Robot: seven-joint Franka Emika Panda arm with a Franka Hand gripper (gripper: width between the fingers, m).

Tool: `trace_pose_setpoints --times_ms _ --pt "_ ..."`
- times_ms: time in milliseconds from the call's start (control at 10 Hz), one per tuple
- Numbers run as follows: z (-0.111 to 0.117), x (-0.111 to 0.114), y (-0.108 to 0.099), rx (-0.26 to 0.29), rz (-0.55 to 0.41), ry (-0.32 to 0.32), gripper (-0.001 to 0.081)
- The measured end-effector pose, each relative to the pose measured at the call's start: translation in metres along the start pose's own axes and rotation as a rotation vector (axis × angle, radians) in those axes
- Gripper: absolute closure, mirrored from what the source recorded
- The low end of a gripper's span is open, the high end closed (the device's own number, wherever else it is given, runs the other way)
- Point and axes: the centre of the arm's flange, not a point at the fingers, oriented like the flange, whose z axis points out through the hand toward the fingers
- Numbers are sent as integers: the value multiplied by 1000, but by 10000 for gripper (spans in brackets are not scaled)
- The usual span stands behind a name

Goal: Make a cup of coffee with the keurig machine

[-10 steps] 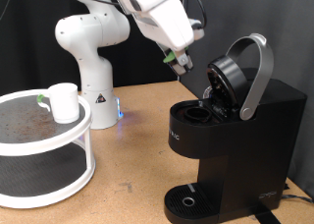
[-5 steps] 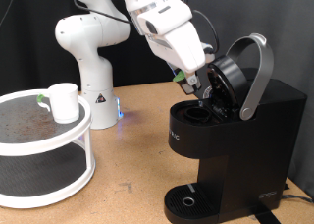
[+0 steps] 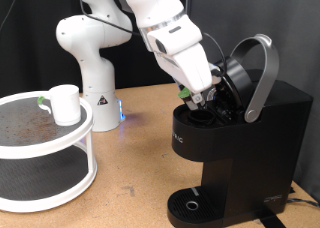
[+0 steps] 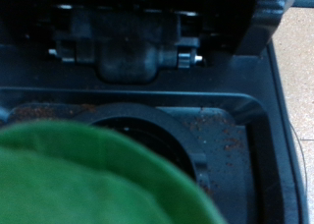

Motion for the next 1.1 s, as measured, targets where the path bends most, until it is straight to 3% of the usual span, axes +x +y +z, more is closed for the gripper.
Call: trace_pose_setpoints --times_ms 1100 --pt "30 4 -4 12 4 -32 337"
